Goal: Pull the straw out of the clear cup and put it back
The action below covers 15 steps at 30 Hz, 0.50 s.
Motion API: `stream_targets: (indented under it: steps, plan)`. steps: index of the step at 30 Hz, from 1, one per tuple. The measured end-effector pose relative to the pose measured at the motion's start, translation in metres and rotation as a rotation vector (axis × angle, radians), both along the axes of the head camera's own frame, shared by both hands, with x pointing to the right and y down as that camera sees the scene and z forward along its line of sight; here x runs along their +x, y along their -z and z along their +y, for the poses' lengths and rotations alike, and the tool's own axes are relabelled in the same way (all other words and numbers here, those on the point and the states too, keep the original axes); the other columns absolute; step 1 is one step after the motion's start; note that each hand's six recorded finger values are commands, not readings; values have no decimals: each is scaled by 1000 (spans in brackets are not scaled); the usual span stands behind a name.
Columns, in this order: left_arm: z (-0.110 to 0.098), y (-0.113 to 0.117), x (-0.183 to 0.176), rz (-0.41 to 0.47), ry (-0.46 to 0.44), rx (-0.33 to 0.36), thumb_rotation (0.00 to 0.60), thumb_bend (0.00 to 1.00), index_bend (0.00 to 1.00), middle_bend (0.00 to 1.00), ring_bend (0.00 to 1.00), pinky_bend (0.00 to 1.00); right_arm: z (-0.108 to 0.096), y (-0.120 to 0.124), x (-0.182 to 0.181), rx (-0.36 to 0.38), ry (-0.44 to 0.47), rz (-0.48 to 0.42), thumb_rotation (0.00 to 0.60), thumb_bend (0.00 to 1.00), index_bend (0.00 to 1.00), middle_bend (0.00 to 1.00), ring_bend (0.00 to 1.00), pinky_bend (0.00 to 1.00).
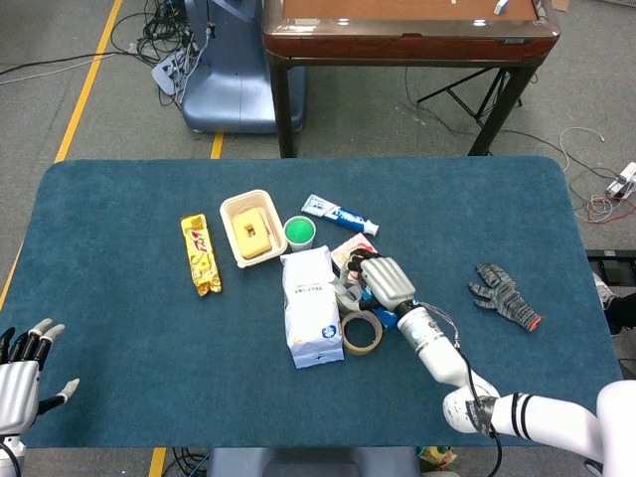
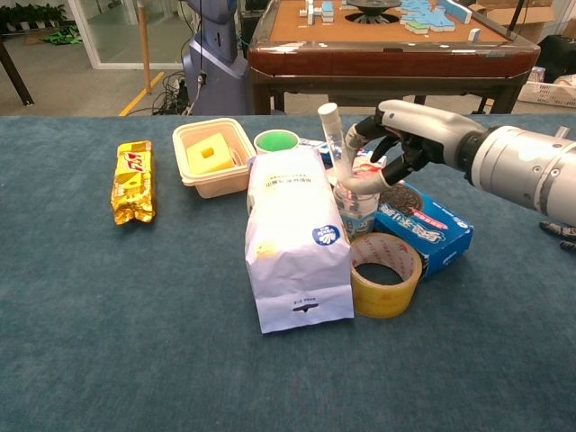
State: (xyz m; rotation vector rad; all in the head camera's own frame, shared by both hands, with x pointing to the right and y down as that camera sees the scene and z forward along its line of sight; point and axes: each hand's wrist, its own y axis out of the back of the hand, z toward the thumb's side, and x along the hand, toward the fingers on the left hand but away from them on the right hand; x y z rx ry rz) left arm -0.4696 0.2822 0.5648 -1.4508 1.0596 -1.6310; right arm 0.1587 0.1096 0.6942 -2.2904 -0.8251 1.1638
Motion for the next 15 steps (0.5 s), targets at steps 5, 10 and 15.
stream_targets:
  steps: [5,10,15]
  plan:
    - [0,0,0,-1,1,0,600,174,190,122,155,31,-1,1,1,6,-7,-3,600,465,548,399,171,227]
    - [0,1,0,0,4,3,600,173,190,122,155,31,-4,6,3,18,-26,-24,600,505,568,414,177,227]
    - [-2,3,-1,-2,4,9,600,173,190,123,155,31,-12,27,10,58,-55,-75,600,514,580,427,208,227]
